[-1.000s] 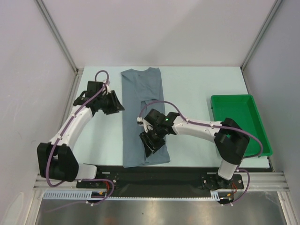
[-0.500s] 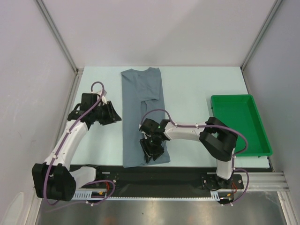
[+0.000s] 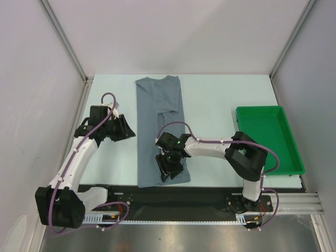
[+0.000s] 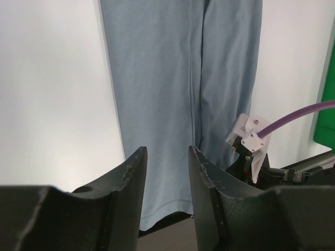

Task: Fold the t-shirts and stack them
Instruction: Fold the tshirt

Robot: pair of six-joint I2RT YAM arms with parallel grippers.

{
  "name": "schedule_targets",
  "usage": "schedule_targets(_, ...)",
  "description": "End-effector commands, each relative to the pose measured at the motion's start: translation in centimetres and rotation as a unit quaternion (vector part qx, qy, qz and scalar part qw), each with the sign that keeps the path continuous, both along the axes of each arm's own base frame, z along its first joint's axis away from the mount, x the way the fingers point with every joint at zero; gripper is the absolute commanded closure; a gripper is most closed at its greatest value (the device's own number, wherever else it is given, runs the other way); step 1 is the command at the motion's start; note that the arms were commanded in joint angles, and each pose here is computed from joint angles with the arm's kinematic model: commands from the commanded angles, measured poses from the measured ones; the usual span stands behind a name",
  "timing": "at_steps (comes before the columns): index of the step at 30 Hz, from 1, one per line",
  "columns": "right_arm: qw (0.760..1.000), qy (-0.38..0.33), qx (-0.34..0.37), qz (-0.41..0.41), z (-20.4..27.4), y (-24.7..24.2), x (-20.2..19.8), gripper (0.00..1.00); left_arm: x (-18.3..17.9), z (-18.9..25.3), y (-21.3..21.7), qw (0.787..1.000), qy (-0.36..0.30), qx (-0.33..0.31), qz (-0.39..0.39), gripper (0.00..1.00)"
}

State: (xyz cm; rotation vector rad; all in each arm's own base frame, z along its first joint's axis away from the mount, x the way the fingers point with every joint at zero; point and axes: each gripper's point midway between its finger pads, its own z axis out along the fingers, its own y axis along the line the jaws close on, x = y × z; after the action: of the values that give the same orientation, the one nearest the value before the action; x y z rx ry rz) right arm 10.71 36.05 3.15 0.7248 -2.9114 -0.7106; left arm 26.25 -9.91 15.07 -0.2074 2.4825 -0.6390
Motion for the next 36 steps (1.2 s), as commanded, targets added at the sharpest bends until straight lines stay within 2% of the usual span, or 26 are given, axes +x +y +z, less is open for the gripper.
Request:
schedule_targets(1, 0.998, -0.031, 0.054, 0.016, 3.5, 1.5, 0.5, 0.46, 0.1, 0.6, -0.1, 1.000, -0.014, -0.007, -0.013, 0.57)
schedule_targets(7, 0.999, -0.032, 0.029, -0.018, 2.5, 0.8, 1.8, 0.47, 0.2, 0.0, -0.1, 1.000, -0.009, -0.012, -0.012, 0.57)
schedule_targets(19, 1.000, -0.026, 0.016, -0.007, 1.0, 1.6, 1.7, 0.59, 0.1, -0.2, 0.4, 1.000, -0.009, -0.010, -0.008, 0.57)
schedule_targets(22, 1.000, -0.027, 0.013, 0.005, 0.9, 1.2, 0.9, 0.67, 0.2, -0.1, 0.4, 1.000, -0.011, -0.010, -0.010, 0.57)
schedule_targets(24, 0.999, -0.025, 0.022, 0.014, 1.1, 1.4, 0.7, 0.80, 0.2, -0.2, 0.5, 1.000, -0.009, -0.010, -0.008, 0.57)
schedule_targets(25, 0.999, -0.016, 0.029, 0.027, 1.1, 1.4, 0.3, 0.91, 0.3, -0.1, 0.4, 1.000, -0.010, -0.011, -0.009, 0.57)
schedule_targets(27, 0.999, -0.011, 0.030, 0.038, 1.0, 1.5, 0.0, 1.00, 0.2, -0.3, 0.4, 1.000, -0.008, -0.014, -0.008, 0.57)
schedule_targets(36, 0.996, 0.003, 0.043, 0.078, 2.1, 1.2, -2.0, 1.00, -0.2, -0.7, 0.5, 1.000, -0.003, -0.016, -0.006, 0.57)
